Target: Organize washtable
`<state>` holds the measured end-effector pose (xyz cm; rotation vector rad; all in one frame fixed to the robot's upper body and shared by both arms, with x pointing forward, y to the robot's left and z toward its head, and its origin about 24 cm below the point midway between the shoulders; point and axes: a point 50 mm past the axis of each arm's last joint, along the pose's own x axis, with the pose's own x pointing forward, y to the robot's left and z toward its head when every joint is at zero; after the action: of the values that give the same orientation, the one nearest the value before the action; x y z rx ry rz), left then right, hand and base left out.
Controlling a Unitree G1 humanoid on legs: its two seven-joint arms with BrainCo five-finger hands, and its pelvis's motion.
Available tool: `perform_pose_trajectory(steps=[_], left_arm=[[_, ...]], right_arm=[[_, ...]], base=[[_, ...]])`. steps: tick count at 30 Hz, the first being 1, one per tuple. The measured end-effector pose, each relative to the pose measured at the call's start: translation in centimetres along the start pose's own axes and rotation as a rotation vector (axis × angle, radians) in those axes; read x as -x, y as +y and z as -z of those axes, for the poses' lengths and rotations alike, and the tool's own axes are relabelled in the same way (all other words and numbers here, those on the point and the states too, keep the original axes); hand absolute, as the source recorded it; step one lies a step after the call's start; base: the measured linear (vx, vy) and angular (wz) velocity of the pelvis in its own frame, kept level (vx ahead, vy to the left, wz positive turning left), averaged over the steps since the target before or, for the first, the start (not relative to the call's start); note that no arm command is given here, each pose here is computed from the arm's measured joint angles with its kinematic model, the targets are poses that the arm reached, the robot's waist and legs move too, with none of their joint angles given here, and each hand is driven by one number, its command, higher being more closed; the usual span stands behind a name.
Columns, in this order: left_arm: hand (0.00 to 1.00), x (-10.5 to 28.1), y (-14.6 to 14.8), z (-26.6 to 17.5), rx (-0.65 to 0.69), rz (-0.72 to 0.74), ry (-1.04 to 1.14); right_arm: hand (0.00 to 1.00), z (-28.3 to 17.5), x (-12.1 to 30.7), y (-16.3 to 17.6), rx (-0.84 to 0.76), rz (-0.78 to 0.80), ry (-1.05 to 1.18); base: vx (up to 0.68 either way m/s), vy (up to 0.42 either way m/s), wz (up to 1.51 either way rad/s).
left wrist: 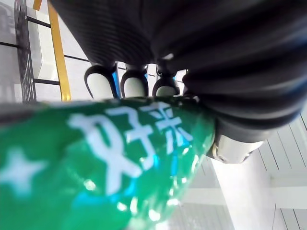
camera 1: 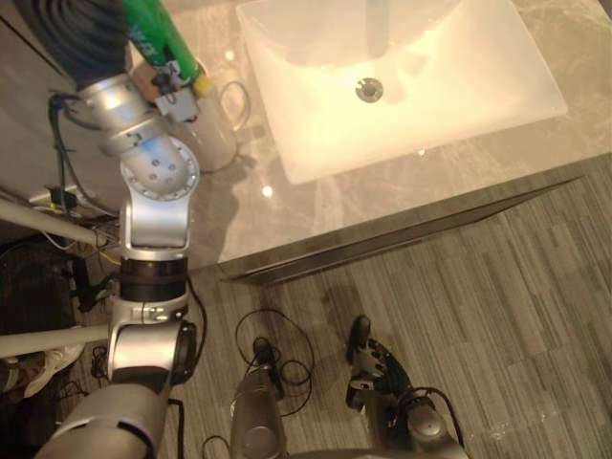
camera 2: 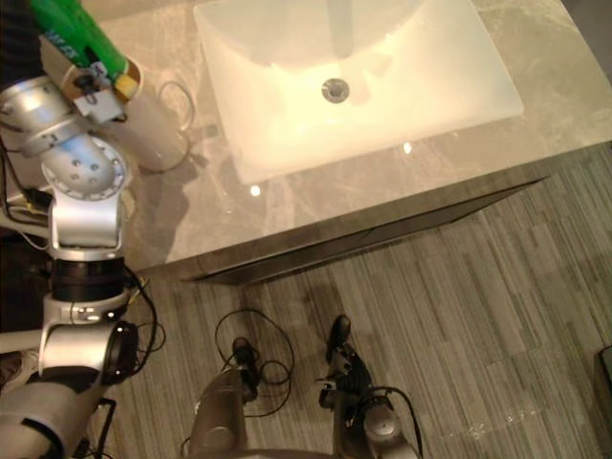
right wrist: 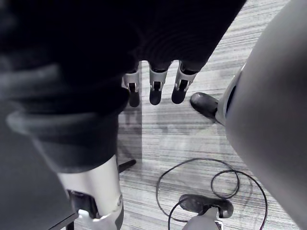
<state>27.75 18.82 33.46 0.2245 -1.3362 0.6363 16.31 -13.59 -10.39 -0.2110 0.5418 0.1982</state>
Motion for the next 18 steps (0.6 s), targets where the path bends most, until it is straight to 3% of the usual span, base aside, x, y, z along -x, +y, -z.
perform_pose_trajectory(steps=[18], left_arm=[[1.0,0.16,0.09,0.12,0.002,0.023,0.002]], right_arm=[[0.0,0.01,0.12,-0.04,-0.01,0.004,-0.002]], base=[[0.0,0.0,0.0]])
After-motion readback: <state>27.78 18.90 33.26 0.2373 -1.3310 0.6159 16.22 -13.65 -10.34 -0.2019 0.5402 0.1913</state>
